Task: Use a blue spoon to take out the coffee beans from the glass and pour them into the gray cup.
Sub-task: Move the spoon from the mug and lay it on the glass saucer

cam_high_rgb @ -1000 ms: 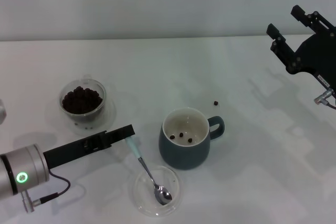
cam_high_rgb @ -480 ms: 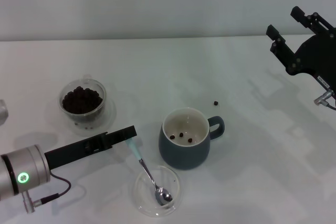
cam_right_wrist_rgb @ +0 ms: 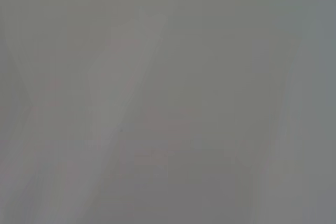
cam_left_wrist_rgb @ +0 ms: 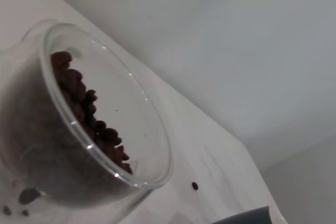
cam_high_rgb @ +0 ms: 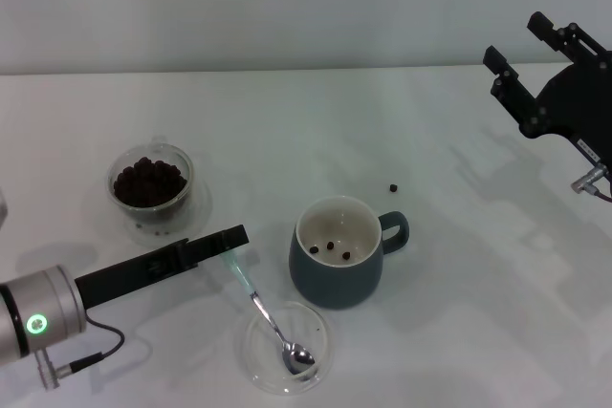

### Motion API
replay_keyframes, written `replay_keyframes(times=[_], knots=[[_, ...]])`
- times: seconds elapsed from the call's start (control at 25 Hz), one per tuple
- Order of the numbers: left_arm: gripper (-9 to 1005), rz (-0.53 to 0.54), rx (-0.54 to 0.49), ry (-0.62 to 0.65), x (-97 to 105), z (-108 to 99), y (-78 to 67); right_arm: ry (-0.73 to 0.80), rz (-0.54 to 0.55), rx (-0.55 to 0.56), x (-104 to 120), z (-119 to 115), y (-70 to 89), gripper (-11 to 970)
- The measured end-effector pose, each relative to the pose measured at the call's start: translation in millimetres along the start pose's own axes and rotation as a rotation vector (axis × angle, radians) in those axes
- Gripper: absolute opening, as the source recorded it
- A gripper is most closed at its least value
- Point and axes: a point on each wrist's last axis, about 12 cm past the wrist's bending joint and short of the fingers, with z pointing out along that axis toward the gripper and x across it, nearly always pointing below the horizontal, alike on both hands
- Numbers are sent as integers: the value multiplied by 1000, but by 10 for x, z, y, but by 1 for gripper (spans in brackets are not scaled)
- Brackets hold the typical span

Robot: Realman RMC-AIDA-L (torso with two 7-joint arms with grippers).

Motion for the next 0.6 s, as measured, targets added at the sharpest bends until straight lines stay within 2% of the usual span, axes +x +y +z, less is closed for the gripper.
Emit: replay_keyframes(times=[0.16, 0.36, 0.6], knots=[[449, -5, -10, -1, 19, -11, 17, -2, 0, 0, -2, -8, 2, 590], [497, -25, -46, -13, 91, -71, 83, -3, -1, -3, -4, 1, 4, 590], [498, -7, -80, -33, 144, -166, 148, -33, -4, -7, -43, 11, 4, 591]])
